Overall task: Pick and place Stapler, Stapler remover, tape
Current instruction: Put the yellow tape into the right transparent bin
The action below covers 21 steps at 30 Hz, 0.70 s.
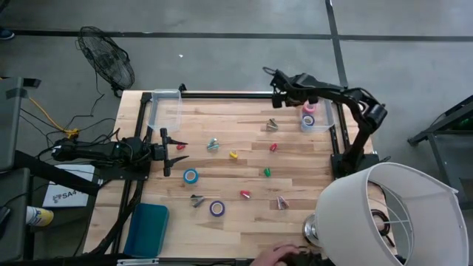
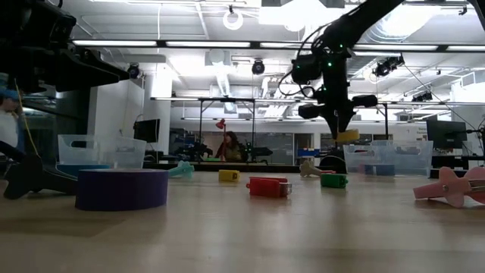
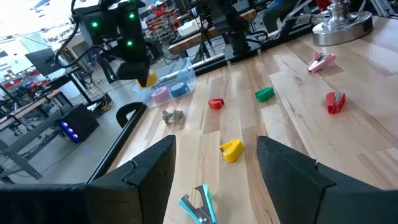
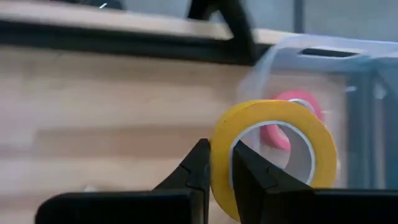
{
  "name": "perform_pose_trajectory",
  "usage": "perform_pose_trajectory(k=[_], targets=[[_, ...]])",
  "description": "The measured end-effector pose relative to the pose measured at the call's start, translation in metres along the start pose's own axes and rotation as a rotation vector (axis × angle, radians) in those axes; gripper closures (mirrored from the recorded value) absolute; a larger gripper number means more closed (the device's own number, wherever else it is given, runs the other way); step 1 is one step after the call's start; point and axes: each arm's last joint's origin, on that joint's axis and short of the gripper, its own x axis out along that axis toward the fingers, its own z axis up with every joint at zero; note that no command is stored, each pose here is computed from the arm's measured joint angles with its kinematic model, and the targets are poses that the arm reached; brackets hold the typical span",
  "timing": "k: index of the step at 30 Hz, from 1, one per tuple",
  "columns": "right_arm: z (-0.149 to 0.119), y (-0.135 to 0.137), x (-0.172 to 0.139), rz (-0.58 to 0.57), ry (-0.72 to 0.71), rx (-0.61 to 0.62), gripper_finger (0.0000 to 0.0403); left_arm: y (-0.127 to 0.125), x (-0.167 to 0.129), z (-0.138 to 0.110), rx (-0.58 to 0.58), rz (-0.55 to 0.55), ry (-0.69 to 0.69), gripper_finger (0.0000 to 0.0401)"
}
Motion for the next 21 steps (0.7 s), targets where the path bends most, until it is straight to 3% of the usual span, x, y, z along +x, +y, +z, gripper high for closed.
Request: perform_pose_trajectory(k=[14,21], targets=[[0.007,-0.025,0.027,-0.085,-0.002,0.356,0.0371,0.0,0.0,0.0,0.0,0.0,0.0,0.018],[0.013,-0.035,0.034,-0.11,-0.011,0.42,0.0366,0.0,0.0,0.0,0.0,0.0,0.0,0.018]])
